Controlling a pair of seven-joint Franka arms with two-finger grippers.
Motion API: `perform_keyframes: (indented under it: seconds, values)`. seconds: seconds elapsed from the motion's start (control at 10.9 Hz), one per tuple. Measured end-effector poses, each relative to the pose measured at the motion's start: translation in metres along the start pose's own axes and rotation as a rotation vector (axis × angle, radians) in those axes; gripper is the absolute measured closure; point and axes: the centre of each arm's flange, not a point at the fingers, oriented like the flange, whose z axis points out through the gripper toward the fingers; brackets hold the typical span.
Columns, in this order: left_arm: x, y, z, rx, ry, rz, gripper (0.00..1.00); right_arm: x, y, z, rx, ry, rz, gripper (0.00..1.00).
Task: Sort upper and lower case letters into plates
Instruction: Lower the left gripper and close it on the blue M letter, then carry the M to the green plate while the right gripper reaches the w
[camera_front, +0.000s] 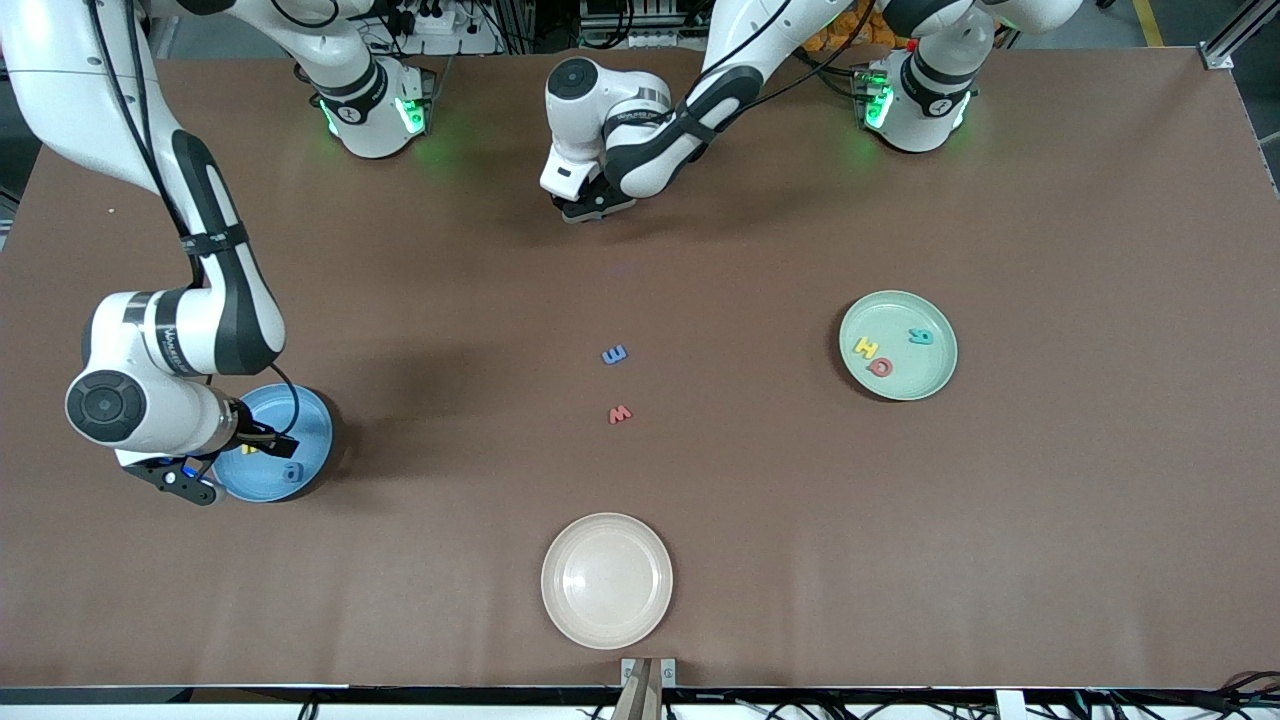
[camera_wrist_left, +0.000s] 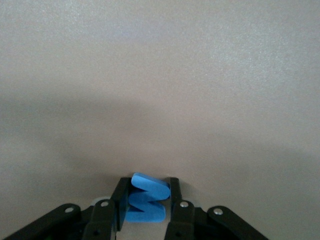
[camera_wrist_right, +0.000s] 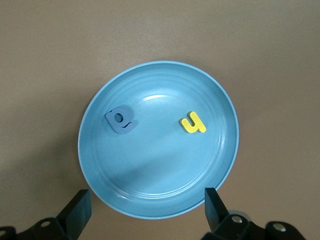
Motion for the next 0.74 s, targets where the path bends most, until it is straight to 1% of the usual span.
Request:
perform_keyframes:
  seconds: [0.09,0.18,0.46,0.64,0.74]
  values:
    - [0.011,0.000,-0.001,0.001,-0.007,0.012,0.63,-0.003,-0.006,-0.001,0.000,0.002,0.011,0.00]
    - [0.033,-0.001,-0.003,0.007,-0.025,0.017,0.63,-0.008,-0.017,-0.004,0.001,0.006,0.028,0.00]
    - [0.138,-0.021,-0.026,0.074,-0.095,0.047,0.63,-0.035,-0.068,-0.013,0.017,0.013,0.088,0.00]
    - [0.209,-0.045,-0.070,0.103,-0.161,0.099,0.63,-0.054,-0.099,-0.021,0.046,0.009,0.144,0.00]
    - [0.240,-0.061,-0.093,0.113,-0.183,0.127,0.63,-0.067,-0.120,-0.028,0.064,0.005,0.185,0.00]
